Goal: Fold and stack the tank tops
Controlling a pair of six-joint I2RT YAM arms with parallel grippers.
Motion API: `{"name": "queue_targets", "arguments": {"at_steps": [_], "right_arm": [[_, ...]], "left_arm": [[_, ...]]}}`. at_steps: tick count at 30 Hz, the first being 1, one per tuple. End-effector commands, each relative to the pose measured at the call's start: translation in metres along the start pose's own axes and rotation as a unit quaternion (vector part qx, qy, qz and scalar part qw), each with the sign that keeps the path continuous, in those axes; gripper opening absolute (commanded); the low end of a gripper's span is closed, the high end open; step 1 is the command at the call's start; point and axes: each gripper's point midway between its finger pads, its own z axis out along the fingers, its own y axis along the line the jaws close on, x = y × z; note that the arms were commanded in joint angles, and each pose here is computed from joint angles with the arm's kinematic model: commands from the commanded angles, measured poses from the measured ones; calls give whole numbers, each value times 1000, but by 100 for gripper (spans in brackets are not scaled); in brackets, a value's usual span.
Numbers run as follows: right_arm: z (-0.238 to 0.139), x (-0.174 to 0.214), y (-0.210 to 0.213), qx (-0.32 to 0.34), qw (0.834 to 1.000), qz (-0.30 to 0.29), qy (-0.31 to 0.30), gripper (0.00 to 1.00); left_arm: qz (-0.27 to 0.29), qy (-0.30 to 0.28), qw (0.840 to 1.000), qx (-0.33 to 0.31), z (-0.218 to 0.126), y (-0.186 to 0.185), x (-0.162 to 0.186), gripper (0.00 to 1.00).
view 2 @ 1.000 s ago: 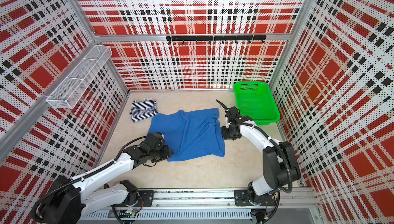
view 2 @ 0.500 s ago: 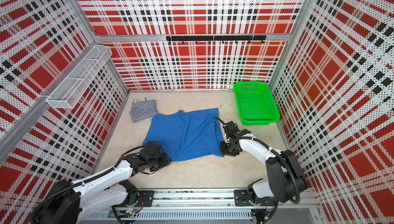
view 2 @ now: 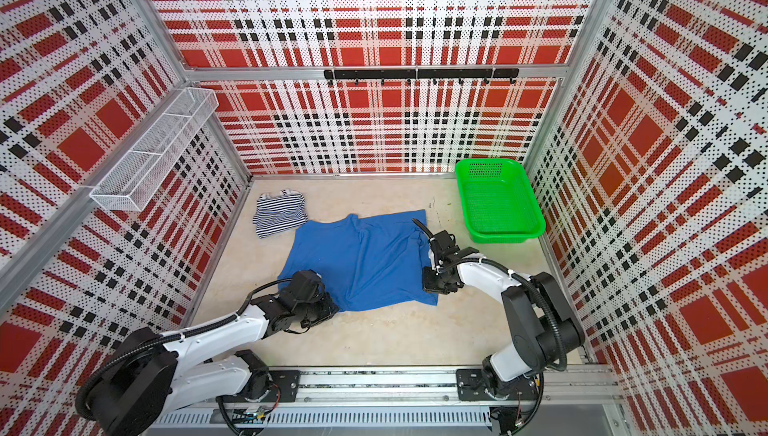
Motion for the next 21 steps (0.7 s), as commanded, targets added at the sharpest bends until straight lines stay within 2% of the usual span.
{"name": "queue_targets", "arguments": {"at_steps": [1,2,6,12,16,19,21], "right_arm": [[2,15,-9,20,1000,5,17,5],[-3,17,-13,32,999,5,14,0],[-32,12,-25,72,997,-1,-7,0],[-76,9,-45,114,993,0,-27,0],[-70,36,-57,120,993,11,13,0],[-52,64,-53,84,995,30,52,0],[-47,78,-56,86,993,43,70,0]], "left_arm": [[8,3,1000,2,0,-1,2,8],[9,2,1000,-1,-2,0,1,5],[4,-10,1000,-6,-14,6,-5,0],[3,-3,1000,-5,-25,11,2,1],[14,16,1000,-16,-20,13,15,5],[15,27,999,-27,-19,17,24,5],[11,33,999,-35,-19,22,30,5]]}}
